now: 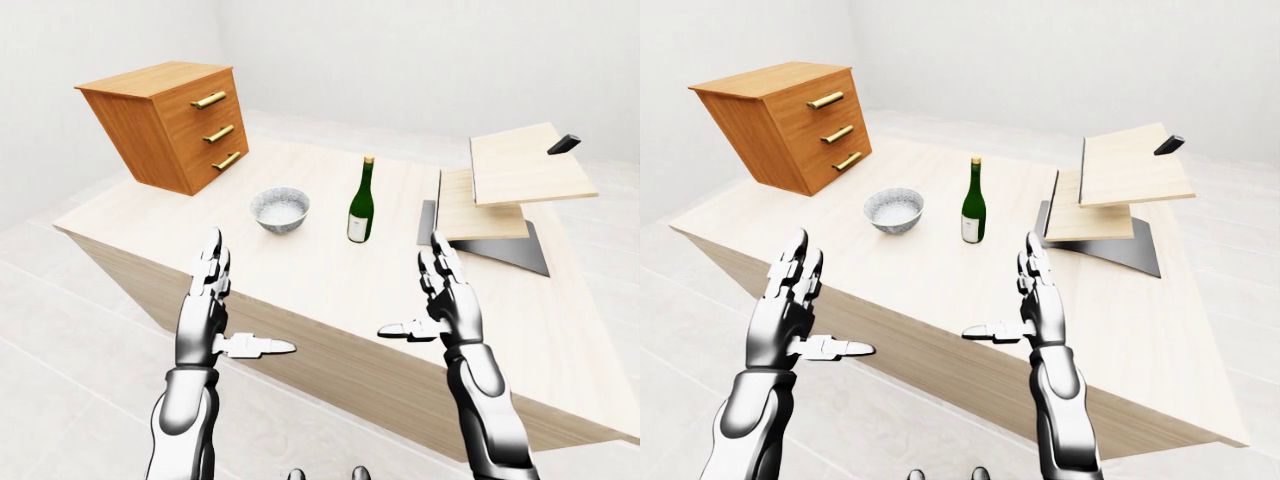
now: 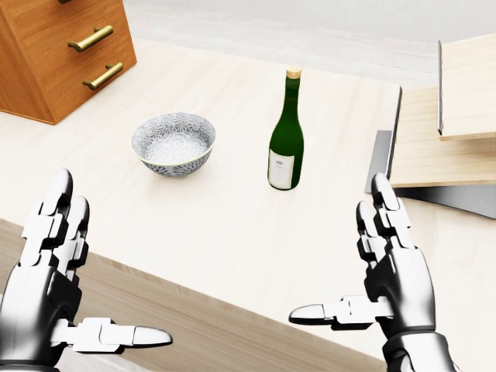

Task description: Put the wine bottle on the wine rack.

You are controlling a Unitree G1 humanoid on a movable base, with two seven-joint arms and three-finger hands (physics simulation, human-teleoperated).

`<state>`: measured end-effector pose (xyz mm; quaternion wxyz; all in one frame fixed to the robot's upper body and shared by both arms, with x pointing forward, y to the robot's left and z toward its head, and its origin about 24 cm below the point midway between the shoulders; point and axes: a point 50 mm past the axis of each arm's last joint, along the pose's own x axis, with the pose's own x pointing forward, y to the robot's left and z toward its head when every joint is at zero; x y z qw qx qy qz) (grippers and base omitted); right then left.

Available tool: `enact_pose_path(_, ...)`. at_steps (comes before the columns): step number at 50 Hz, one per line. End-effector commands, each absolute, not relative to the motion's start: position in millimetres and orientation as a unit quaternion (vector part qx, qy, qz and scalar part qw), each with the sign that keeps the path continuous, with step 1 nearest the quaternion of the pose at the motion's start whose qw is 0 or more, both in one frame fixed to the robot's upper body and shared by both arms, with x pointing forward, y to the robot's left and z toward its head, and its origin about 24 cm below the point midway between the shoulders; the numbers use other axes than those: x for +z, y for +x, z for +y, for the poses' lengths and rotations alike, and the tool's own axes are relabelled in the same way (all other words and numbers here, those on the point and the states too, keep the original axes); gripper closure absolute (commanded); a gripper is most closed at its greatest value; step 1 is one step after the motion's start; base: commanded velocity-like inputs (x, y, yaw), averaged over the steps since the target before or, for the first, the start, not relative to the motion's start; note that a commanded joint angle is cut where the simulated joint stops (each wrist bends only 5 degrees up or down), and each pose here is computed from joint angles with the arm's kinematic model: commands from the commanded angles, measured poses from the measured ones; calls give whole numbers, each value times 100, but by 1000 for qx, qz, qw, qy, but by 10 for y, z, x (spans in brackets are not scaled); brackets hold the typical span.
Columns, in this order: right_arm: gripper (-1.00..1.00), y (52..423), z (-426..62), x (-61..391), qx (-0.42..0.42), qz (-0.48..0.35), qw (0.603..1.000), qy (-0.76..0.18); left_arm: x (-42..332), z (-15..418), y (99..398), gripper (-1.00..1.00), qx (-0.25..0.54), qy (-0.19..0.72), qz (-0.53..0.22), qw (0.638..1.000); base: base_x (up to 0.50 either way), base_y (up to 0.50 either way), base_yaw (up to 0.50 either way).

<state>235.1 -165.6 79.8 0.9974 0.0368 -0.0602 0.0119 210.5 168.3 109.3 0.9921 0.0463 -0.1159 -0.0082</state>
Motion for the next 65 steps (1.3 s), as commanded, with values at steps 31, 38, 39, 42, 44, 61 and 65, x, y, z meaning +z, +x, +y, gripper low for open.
enact_pose_path(31,-100,2355,-1620,842,13,-70,996,55,1013,1726,2088,-100,-6,41,-98,994,19,-4,0)
enact_pose_path(38,-100,2355,-1591,858,20,-73,995,57,982,1735,2089,-100,-3,42,-91,995,8,2,0)
enact_pose_path(39,-100,2358,-1589,853,20,-72,996,56,958,1741,2097,-100,0,49,-85,995,38,4,0)
enact_pose_path(42,-100,2371,-1591,836,21,-69,996,55,943,1741,2103,-100,1,48,-82,995,39,5,0)
enact_pose_path(44,-100,2376,-1594,836,21,-69,996,56,949,1739,2098,-100,0,47,-83,995,44,5,0)
enact_pose_path(61,-100,2394,-1572,829,19,-67,995,64,939,1722,2097,-100,-3,49,-81,996,31,6,0)
enact_pose_path(65,-100,2397,-1557,847,21,-71,995,63,957,1720,2086,-100,-3,49,-84,995,0,0,0)
